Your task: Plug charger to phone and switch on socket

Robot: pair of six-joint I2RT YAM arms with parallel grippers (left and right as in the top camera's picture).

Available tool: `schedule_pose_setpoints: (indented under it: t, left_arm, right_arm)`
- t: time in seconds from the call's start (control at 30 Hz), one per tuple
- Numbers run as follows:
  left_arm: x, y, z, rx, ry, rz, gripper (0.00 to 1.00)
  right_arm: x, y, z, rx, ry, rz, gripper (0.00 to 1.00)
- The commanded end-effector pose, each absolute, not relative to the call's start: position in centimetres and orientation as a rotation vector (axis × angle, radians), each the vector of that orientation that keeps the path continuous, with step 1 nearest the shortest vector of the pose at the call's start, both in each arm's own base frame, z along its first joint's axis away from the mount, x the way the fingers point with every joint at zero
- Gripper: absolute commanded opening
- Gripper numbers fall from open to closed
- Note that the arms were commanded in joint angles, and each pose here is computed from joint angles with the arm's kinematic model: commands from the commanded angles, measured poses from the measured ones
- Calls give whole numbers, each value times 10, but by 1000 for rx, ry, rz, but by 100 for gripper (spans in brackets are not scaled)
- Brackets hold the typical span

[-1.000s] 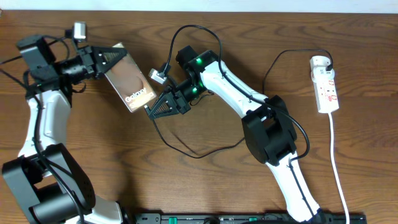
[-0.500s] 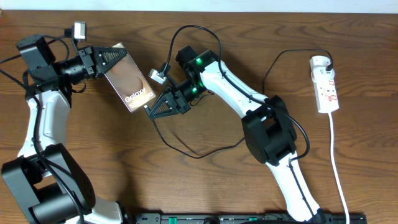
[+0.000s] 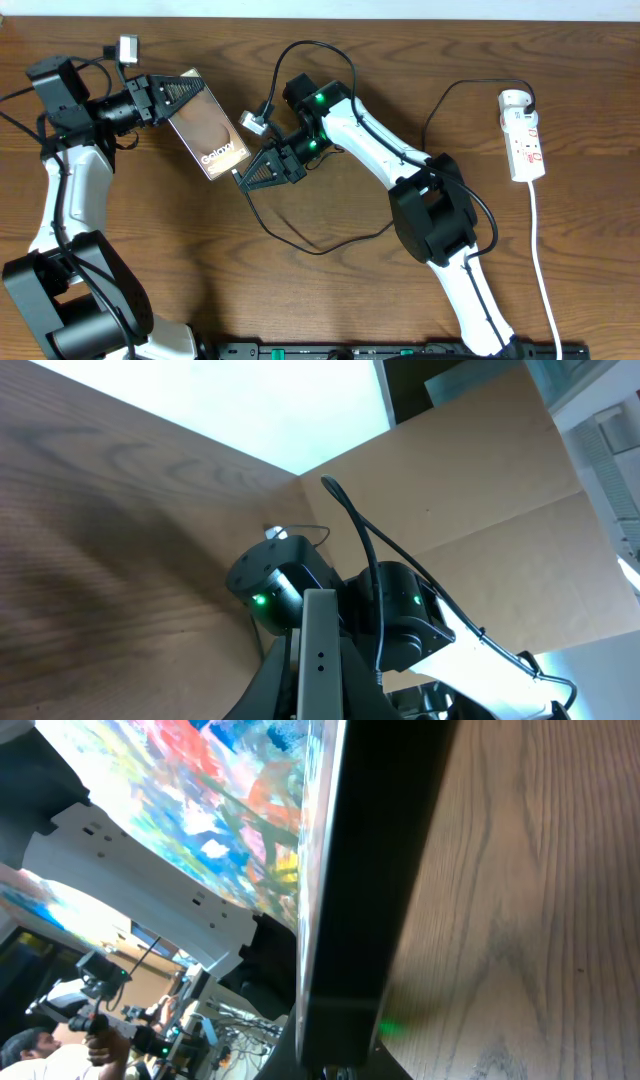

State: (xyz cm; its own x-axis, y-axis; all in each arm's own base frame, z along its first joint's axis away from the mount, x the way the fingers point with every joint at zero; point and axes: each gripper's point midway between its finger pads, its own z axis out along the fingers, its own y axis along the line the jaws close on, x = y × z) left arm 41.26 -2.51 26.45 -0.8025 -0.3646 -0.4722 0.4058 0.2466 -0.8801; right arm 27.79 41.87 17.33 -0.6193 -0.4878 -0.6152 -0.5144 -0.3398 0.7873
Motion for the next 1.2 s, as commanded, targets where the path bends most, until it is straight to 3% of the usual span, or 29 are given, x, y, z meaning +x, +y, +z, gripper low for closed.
schedule_pose_setpoints:
  t: [0.0,1.17]
  left_arm:
    - [403,-28,276,110,1879,-1631,8]
    - [396,-39,264,101,1907,-1670,7]
  right_arm:
    - [280,417,179,-1327,1778,2201,1]
    - [280,416,178,-1327,1778,2199,1]
